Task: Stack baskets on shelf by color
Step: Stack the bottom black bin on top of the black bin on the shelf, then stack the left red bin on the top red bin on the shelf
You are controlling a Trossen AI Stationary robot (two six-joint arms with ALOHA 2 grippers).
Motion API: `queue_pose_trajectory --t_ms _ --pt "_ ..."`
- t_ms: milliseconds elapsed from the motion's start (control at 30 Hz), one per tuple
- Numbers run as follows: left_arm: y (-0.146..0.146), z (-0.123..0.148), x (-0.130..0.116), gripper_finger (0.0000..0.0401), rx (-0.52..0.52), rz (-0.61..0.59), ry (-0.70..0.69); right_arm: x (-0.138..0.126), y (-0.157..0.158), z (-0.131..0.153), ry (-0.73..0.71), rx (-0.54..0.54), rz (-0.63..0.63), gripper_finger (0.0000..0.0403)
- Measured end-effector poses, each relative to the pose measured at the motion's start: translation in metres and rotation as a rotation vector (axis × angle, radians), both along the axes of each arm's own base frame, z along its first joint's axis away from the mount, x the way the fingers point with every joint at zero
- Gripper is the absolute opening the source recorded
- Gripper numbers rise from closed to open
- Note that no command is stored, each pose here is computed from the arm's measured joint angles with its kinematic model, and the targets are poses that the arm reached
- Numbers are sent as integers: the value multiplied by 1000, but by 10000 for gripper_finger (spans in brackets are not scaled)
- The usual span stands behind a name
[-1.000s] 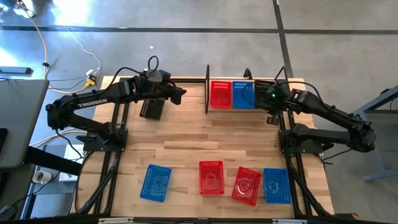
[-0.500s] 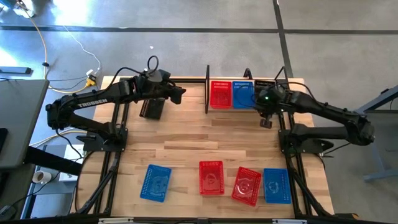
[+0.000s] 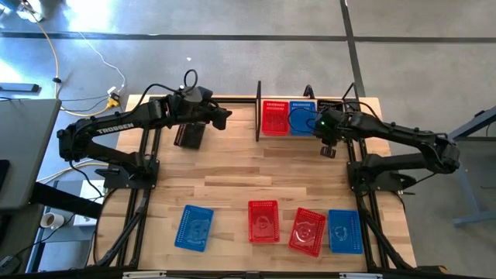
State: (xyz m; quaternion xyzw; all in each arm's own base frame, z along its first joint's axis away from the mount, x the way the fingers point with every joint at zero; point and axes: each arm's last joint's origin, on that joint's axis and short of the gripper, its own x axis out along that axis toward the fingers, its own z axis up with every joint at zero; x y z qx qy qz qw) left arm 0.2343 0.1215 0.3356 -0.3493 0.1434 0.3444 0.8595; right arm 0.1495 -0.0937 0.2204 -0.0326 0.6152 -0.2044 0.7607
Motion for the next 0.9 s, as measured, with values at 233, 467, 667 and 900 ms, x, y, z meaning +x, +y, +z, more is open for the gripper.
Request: queue_pose_trajectory --t_ms 233,467,667,900 --pt "0 0 0 147 15 -11 10 -7 0 -1 68 -7 -64 62" --pt "0 0 0 147 19 -14 17 -7 1 -1 38 19 -105 62" --pt "-2 -7 -3 147 3 -39 98 -5 2 19 -66 130 -256 62" --pt "-9 -16 -8 147 -79 -94 196 6 14 53 -206 249 -347 62"
